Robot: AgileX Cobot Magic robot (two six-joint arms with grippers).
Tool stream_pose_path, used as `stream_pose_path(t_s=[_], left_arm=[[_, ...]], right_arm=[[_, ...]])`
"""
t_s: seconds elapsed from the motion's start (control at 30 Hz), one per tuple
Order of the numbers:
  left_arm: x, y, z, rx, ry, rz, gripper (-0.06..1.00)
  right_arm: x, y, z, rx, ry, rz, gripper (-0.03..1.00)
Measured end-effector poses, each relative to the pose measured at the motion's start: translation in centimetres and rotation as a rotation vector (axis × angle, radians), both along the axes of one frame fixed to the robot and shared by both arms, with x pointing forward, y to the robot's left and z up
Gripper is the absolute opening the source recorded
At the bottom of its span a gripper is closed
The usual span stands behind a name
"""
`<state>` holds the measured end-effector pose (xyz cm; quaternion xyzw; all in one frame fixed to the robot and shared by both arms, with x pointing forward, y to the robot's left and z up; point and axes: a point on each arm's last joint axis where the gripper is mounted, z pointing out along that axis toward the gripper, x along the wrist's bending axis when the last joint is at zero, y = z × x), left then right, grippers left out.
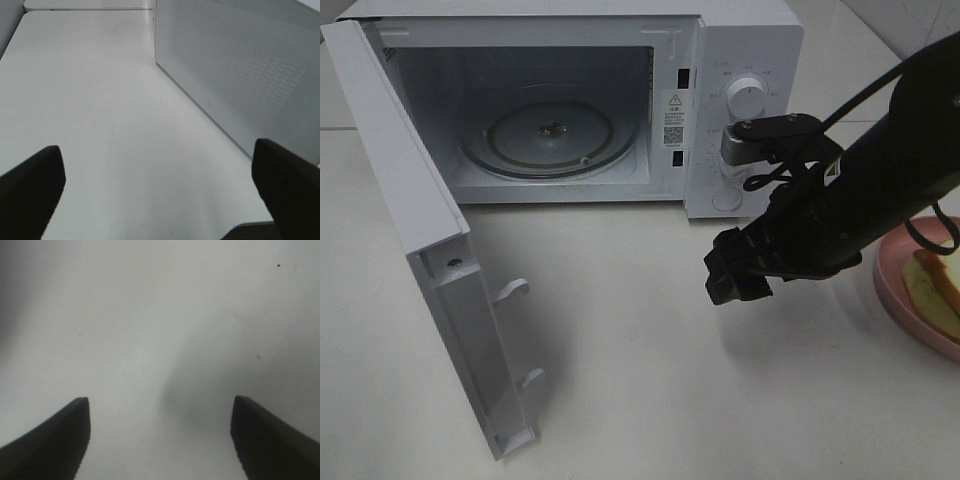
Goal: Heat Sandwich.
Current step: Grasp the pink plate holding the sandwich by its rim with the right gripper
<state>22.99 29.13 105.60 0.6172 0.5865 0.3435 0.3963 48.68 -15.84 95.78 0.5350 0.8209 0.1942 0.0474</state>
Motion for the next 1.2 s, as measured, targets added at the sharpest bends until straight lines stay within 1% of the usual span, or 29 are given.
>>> stream_pose_path(t_s=[0.07,0.1,0.13,0.23,0.27,0.3,0.4,0.57,0.6,0.67,0.7,0.73,0.87,0.9,1.0,1.2], left_arm=[[0.0,0.0,0.0,0.000,0.000,0.000,0.96],[0.0,0.0,0.0,0.000,0.000,0.000,0.96],[0.0,0.0,0.0,0.000,0.000,0.000,0.96],[0.0,0.0,0.0,0.000,0.000,0.000,0.96],[0.0,0.0,0.0,0.000,0.000,0.000,0.96],[0.0,0.0,0.0,0.000,0.000,0.000,0.96],[0.0,0.0,0.0,0.000,0.000,0.000,0.96],[0.0,0.0,0.0,0.000,0.000,0.000,0.96],[0.0,0.0,0.0,0.000,0.000,0.000,0.96],[0.0,0.0,0.0,0.000,0.000,0.000,0.96],[0.0,0.0,0.0,0.000,0.000,0.000,0.96],[0.0,0.0,0.0,0.000,0.000,0.000,0.96],[0.0,0.0,0.0,0.000,0.000,0.000,0.96],[0.0,0.0,0.0,0.000,0.000,0.000,0.96],[0.0,0.0,0.0,0.000,0.000,0.000,0.96],[0.0,0.0,0.0,0.000,0.000,0.000,0.96]], right_arm=[[0.3,0.0,0.6,-0.030,0.001,0.022,0.83],[0.3,0.0,0.6,-0.030,0.001,0.022,0.83],[0.6,-0.1,1.1,-0.064,0.002,0.040,0.84],[0.8,-0.3,1.8,-0.118,0.015,0.055,0.84],[0.8,-0.3,1.8,-0.118,0.015,0.055,0.84],[0.9,-0.5,2.1,-0.153,0.027,0.058,0.84],[1.0,-1.1,2.4,-0.198,0.056,0.057,0.84],[1.4,-2.3,2.4,-0.209,0.089,0.014,0.83],[1.6,-3.4,2.4,-0.217,0.115,-0.022,0.82],[1.9,-4.5,2.4,-0.222,0.132,-0.060,0.82],[2.2,-5.6,2.4,-0.224,0.140,-0.096,0.81],[2.2,-5.6,2.4,-0.224,0.140,-0.096,0.81],[2.8,-7.7,2.4,-0.218,0.150,-0.174,0.80],[2.8,-7.7,2.4,-0.218,0.150,-0.174,0.80],[3.1,-9.3,2.4,-0.216,0.158,-0.227,0.79],[3.3,-10.3,2.1,-0.218,0.168,-0.260,0.78]])
